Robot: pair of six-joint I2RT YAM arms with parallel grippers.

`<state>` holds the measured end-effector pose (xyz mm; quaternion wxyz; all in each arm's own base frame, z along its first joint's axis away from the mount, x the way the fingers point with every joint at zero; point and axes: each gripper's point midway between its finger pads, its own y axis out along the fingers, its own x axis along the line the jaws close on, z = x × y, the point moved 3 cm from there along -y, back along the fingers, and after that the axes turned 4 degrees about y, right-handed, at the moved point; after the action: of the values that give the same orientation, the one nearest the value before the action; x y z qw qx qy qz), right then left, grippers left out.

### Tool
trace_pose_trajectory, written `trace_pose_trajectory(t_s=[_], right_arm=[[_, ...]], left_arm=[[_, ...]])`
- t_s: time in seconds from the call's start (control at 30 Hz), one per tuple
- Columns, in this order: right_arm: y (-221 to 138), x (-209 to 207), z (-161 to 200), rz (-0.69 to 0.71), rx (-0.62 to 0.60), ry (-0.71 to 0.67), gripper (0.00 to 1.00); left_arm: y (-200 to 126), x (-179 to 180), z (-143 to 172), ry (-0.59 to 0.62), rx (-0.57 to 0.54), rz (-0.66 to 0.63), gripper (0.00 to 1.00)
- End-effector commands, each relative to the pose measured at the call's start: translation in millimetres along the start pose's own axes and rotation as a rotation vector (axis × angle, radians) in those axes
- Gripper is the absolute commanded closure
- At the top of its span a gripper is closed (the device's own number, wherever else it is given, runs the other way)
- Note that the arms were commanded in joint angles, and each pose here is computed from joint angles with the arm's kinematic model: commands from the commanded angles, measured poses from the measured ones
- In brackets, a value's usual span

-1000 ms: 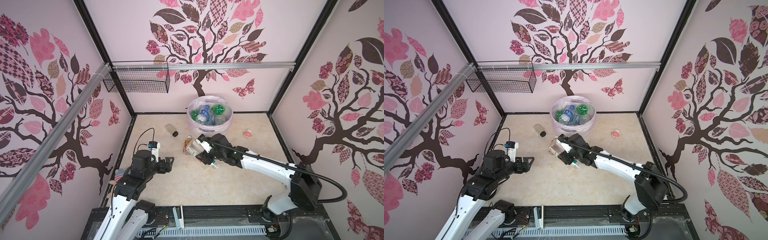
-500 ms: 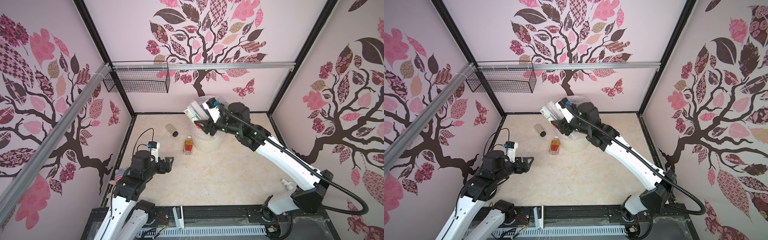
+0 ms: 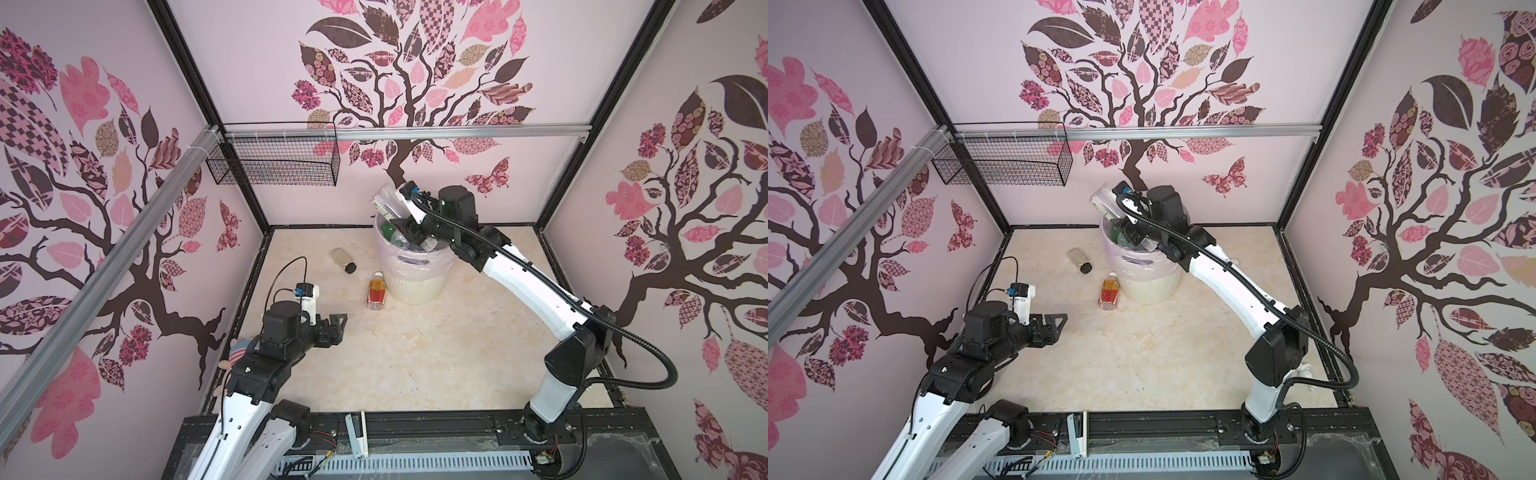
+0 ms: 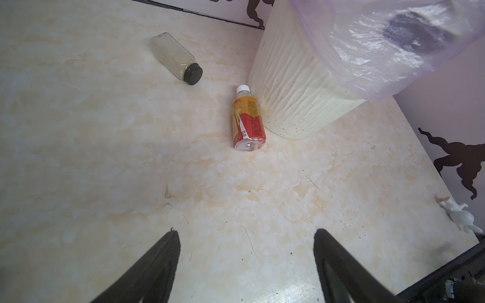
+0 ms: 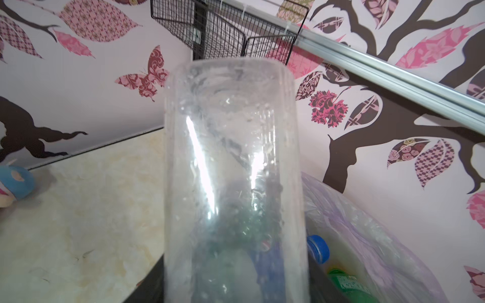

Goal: Throw the plastic bottles in the bin
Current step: Throw the plastic bottle into the trash bin.

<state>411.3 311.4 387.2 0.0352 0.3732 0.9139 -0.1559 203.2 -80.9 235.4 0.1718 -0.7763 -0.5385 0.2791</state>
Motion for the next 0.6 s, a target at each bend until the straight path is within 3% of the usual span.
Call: trace_pose_trajectory(t_s=[0.0,0.3,0.57], right_arm=[[-3,-15,-10,0.009,-0.08,-0.045,0.59],[-17,-37,37,-0.022,-0.048,-0.015,0.55],[-35,-39,47,-0.039,-0.05,-0.028,0.49]], left_arm=[[3,3,2,0.001,-0.004,-0.014,0.17],[3,4,2,0.002,-0.006,-0.017,0.17],[3,4,2,0.002,-0.007,-0.015,0.18]])
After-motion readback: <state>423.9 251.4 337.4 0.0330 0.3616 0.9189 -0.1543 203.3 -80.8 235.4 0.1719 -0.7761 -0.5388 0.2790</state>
